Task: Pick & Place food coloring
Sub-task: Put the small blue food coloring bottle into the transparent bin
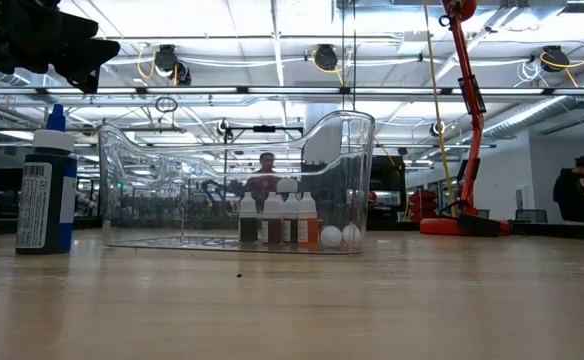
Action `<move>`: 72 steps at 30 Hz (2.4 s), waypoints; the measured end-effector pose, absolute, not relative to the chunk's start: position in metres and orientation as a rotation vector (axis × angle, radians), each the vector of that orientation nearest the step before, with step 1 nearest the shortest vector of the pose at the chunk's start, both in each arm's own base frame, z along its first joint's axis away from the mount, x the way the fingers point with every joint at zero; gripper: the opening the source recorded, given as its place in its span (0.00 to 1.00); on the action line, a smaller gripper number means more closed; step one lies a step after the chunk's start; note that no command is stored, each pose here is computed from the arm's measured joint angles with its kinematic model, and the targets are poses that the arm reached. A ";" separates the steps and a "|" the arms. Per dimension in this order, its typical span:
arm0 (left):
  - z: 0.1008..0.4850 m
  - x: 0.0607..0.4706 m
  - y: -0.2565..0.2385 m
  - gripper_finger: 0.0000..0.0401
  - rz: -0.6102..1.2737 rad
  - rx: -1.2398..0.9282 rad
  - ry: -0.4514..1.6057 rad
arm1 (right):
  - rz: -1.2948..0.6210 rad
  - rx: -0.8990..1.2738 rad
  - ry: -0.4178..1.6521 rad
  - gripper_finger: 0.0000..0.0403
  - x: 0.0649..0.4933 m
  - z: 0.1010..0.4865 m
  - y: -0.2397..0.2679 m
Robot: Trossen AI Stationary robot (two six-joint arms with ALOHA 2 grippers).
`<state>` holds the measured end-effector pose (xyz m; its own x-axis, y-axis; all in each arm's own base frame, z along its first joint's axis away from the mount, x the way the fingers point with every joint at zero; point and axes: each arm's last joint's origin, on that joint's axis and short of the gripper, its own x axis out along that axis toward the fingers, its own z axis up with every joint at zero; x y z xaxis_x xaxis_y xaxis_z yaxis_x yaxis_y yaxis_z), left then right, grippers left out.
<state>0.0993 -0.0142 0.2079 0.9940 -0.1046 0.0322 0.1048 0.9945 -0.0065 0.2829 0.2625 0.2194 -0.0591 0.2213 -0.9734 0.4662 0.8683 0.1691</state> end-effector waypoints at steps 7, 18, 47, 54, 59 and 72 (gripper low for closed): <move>0.208 0.099 -0.014 0.45 -0.105 -0.008 -0.032 | -0.229 0.458 1.527 0.43 0.283 0.219 0.265; 0.208 0.099 -0.014 0.45 -0.105 -0.008 -0.032 | -0.065 0.469 1.542 0.42 0.280 0.183 0.269; 0.208 0.099 -0.014 0.45 -0.105 -0.008 -0.032 | -0.010 0.434 1.430 0.42 0.287 0.163 0.262; 0.208 0.099 -0.014 0.45 -0.105 -0.008 -0.032 | -0.009 0.436 1.461 0.42 0.283 0.157 0.260; 0.208 0.099 -0.014 0.45 -0.105 -0.008 -0.032 | 0.007 0.446 1.444 0.42 0.284 0.153 0.260; 0.208 0.099 -0.014 0.45 -0.105 -0.008 -0.032 | 0.020 0.445 1.439 0.42 0.284 0.153 0.260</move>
<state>0.0993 -0.0142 0.2079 0.9940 -0.1044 0.0323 0.1047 0.9945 -0.0065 0.2842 0.2603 0.1533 0.1460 0.2770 -0.9497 0.2506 0.9183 0.3064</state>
